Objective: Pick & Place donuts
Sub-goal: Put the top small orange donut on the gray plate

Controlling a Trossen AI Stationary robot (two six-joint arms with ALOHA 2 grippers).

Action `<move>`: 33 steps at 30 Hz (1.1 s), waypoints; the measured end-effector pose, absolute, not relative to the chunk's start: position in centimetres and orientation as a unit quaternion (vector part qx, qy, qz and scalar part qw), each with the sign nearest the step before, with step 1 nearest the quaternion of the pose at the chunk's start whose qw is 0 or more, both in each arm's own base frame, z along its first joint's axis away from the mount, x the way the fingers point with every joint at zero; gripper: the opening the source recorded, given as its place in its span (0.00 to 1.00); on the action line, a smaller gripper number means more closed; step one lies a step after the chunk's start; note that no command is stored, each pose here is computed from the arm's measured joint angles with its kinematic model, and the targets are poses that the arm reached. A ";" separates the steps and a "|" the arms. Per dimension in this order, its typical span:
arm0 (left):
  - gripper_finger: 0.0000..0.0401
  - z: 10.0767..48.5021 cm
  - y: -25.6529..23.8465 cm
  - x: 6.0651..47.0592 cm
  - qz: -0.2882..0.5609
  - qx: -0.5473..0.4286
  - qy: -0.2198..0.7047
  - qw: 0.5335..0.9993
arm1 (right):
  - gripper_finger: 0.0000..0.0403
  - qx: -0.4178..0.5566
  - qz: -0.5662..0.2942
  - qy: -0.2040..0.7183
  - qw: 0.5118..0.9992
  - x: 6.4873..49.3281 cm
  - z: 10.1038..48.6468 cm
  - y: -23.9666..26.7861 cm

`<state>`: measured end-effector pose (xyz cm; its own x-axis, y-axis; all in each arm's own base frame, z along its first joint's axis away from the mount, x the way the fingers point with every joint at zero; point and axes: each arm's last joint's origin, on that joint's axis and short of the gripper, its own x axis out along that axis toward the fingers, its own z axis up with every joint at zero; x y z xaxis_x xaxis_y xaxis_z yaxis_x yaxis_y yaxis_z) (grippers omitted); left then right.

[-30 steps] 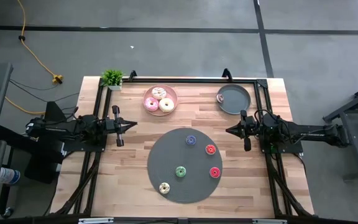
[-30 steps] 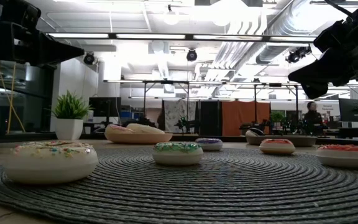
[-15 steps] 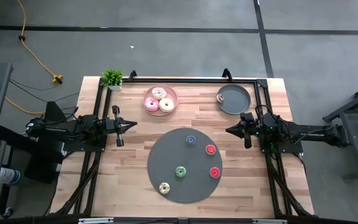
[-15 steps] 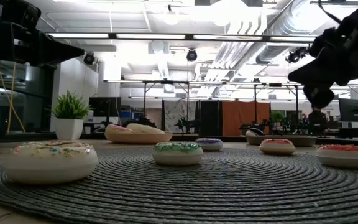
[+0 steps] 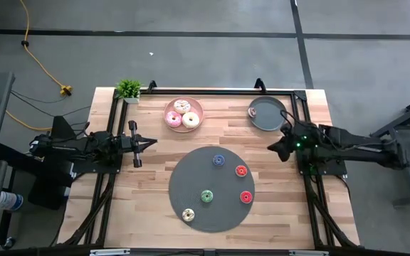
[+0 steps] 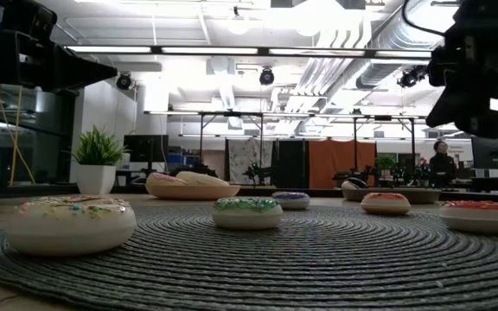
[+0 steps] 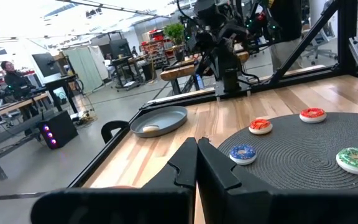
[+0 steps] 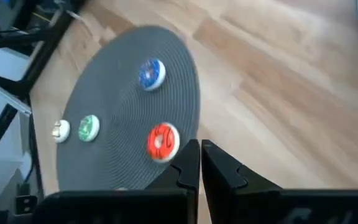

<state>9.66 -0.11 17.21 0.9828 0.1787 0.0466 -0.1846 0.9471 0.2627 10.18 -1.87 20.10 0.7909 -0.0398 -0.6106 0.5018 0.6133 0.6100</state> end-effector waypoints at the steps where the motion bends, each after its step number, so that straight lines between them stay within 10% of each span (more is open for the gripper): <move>1: 0.00 17.2 -0.1 9.7 0.092 0.134 -0.011 0.987 | 0.02 0.420 -0.159 0.291 0.845 10.4 20.4 -1.9; 21: 0.00 17.2 -0.1 9.7 0.092 0.134 -0.011 0.987 | 0.54 0.554 -0.168 0.379 0.722 14.9 18.8 -2.5; 33: 0.00 17.2 -0.1 9.7 0.092 0.134 -0.011 0.987 | 0.58 0.548 -0.151 0.395 0.722 17.9 16.2 -2.3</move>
